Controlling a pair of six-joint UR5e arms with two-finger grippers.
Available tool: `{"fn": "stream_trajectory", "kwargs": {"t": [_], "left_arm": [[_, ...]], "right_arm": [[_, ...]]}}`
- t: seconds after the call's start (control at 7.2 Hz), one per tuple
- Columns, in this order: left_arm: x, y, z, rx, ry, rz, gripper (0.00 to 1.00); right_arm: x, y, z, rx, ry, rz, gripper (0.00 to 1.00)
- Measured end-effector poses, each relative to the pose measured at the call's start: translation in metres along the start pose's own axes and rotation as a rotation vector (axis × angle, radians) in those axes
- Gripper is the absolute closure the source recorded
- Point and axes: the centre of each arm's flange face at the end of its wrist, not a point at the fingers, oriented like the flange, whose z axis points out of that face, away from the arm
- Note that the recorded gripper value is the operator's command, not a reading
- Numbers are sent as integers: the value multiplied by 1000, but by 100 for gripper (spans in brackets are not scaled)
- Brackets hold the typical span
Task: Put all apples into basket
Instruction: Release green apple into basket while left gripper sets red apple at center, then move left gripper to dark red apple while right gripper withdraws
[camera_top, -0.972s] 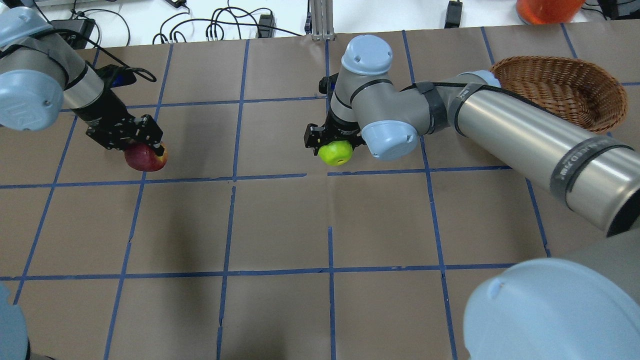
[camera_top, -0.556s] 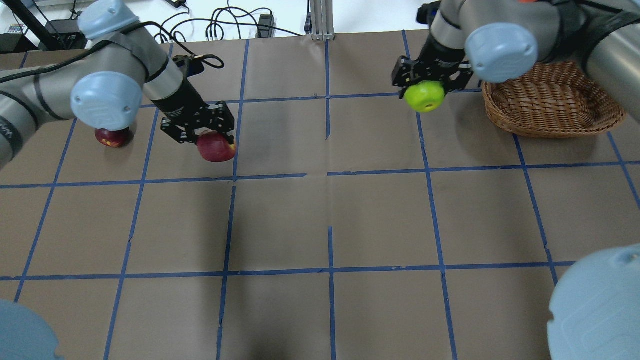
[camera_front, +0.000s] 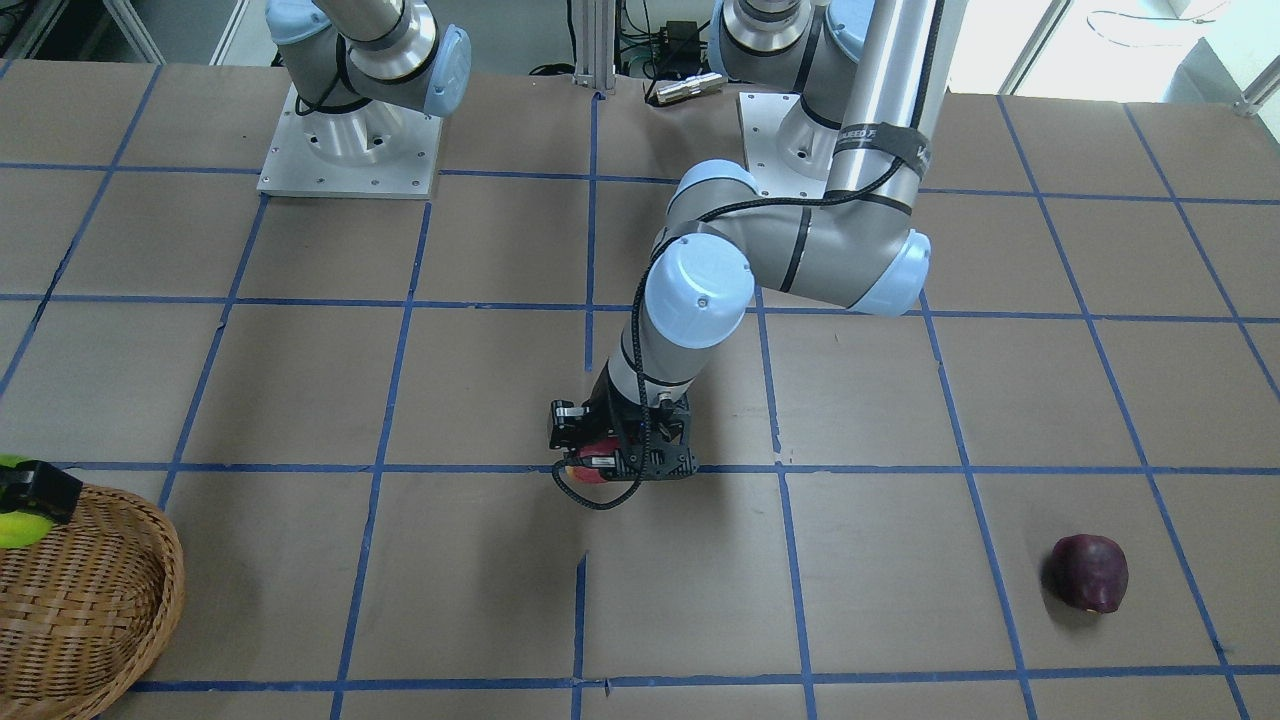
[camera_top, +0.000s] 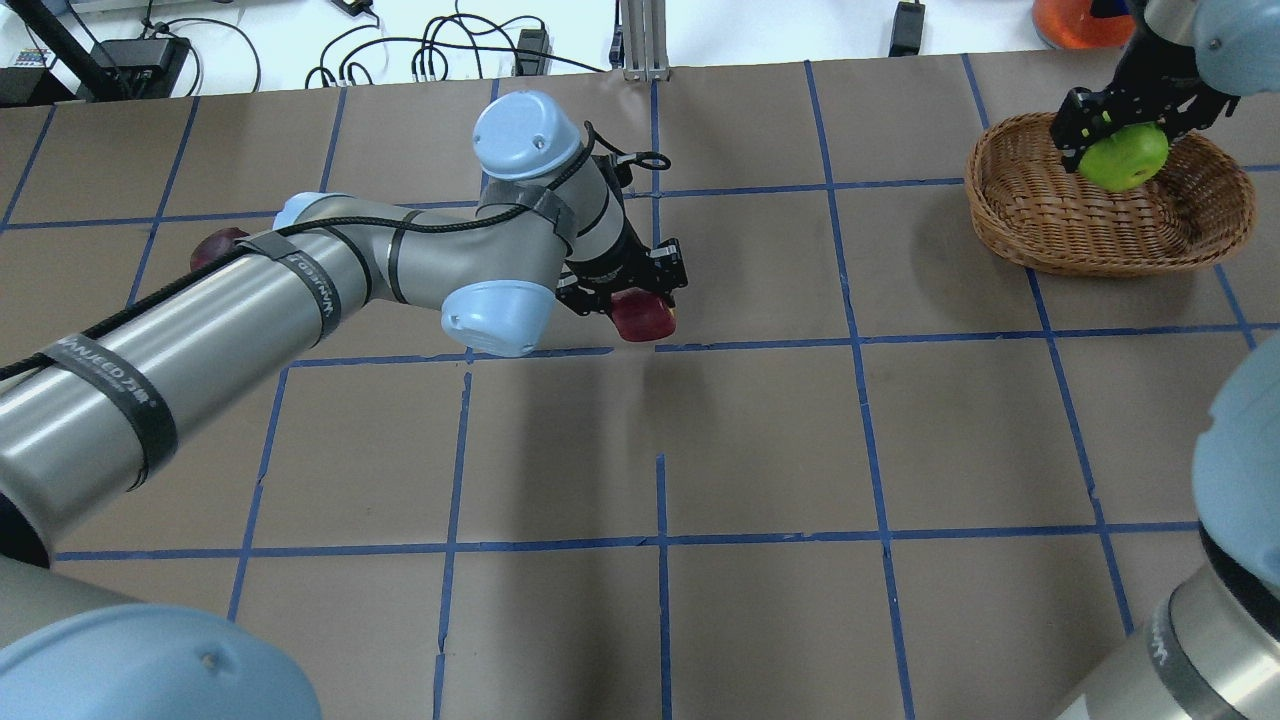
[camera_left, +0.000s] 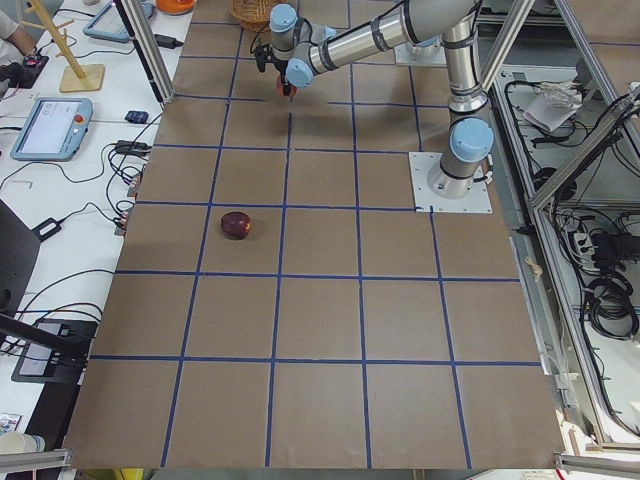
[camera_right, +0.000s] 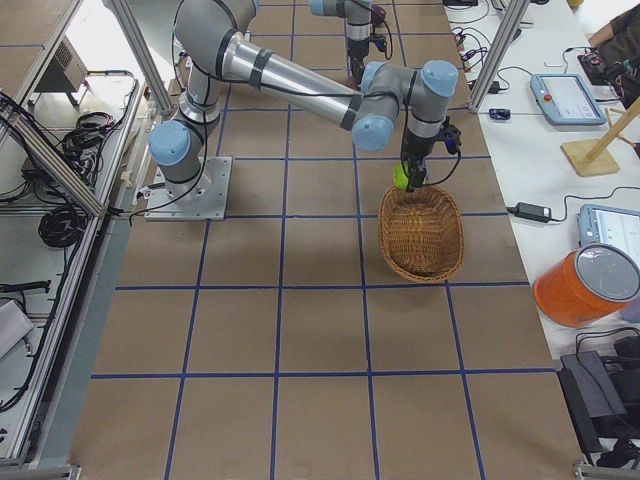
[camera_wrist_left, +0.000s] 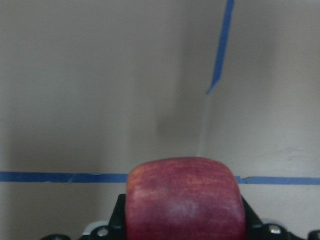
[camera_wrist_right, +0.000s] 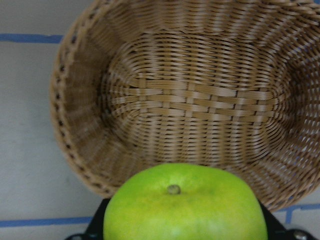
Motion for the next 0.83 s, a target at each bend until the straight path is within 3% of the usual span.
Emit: {"fn": "stream_trajectory", "kwargs": {"t": [0.14,0.42,0.56,0.69,0.83], "left_arm": [[7,6,12,-9,-5,-2,0],[10,12,11,-16,-14,-9,0],[0,7,-2,-38,-27,-46,0],[-24,-8,-28,-55,-38,-107,0],[-58,-27,-60,-47,-38,-157,0]], "right_arm": [[35,-8,35,9,36,-20,98],[73,-18,84,34,72,-26,62],[79,-22,100,47,83,-22,11],[84,-24,112,58,89,-17,0],[90,-22,119,59,86,-8,0]]}}
